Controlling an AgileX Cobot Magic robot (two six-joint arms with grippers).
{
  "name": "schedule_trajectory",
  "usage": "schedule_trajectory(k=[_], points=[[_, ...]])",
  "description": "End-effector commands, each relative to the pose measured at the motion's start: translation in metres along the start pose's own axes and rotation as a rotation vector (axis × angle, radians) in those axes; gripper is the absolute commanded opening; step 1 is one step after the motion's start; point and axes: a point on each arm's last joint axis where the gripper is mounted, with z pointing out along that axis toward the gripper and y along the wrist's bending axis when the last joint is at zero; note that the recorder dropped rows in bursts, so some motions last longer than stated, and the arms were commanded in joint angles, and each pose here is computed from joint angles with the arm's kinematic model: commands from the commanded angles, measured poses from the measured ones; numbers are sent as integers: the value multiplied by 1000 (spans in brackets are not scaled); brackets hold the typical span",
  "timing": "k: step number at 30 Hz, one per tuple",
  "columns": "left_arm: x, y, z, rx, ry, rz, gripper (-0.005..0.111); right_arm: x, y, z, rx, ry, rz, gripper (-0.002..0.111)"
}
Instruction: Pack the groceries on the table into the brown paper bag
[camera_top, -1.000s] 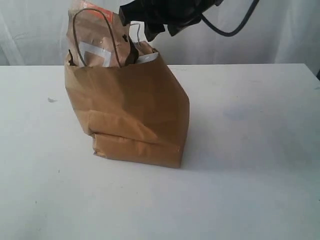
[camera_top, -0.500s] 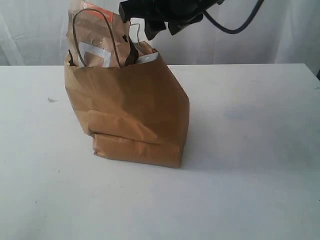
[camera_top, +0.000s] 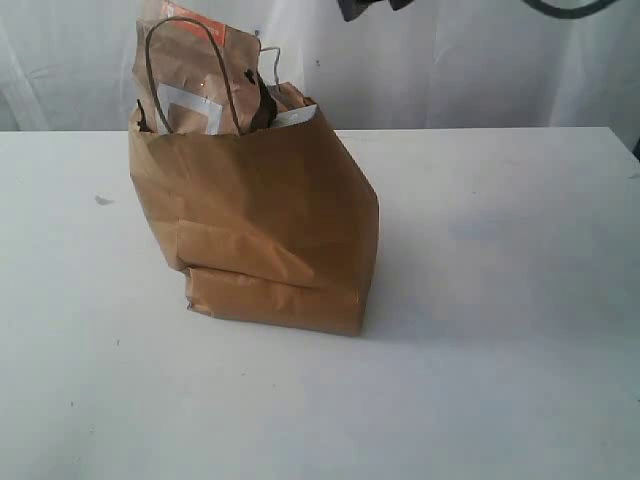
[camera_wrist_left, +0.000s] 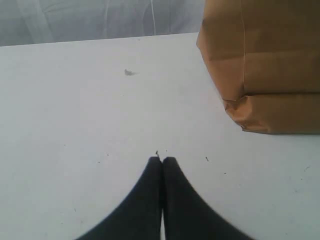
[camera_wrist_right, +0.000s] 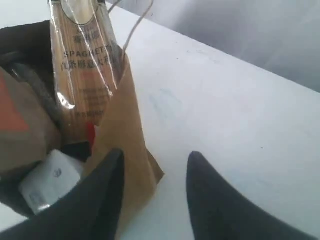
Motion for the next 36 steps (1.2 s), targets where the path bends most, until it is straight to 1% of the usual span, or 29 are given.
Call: schedule_trajectory(k=[1, 2, 3, 5, 9, 14, 19, 23, 27, 30, 36], points=[[1, 0, 0, -2, -6, -1, 0, 20, -10, -33, 14, -36, 1, 16], [1, 0, 0, -2, -6, -1, 0, 26, -10, -41, 5, -49, -4, 8], [1, 0, 0, -2, -6, -1, 0, 37, -11, -59, -14, -91, -8, 0], [1, 0, 0, -2, -6, -1, 0, 56, -12, -82, -51, -149, 32, 0], [1, 0, 0, -2, -6, -1, 0, 87, -18, -108, -90, -215, 69, 0], [1, 0, 0, -2, -6, -1, 0, 131, -29, -128, -111, -252, 105, 0], [1, 0, 0, -2, -6, -1, 0, 169, -36, -135, -125, -275, 117, 0], [1, 0, 0, -2, -6, -1, 0, 189, -36, -136, -162, -299, 135, 0], [1, 0, 0, -2, -6, -1, 0, 203, -32, -134, -233, -332, 180, 0], [1, 0, 0, -2, -6, -1, 0, 211, -30, -130, -266, -315, 209, 0], [1, 0, 0, -2, -6, -1, 0, 221, -29, -126, -271, -229, 238, 0]])
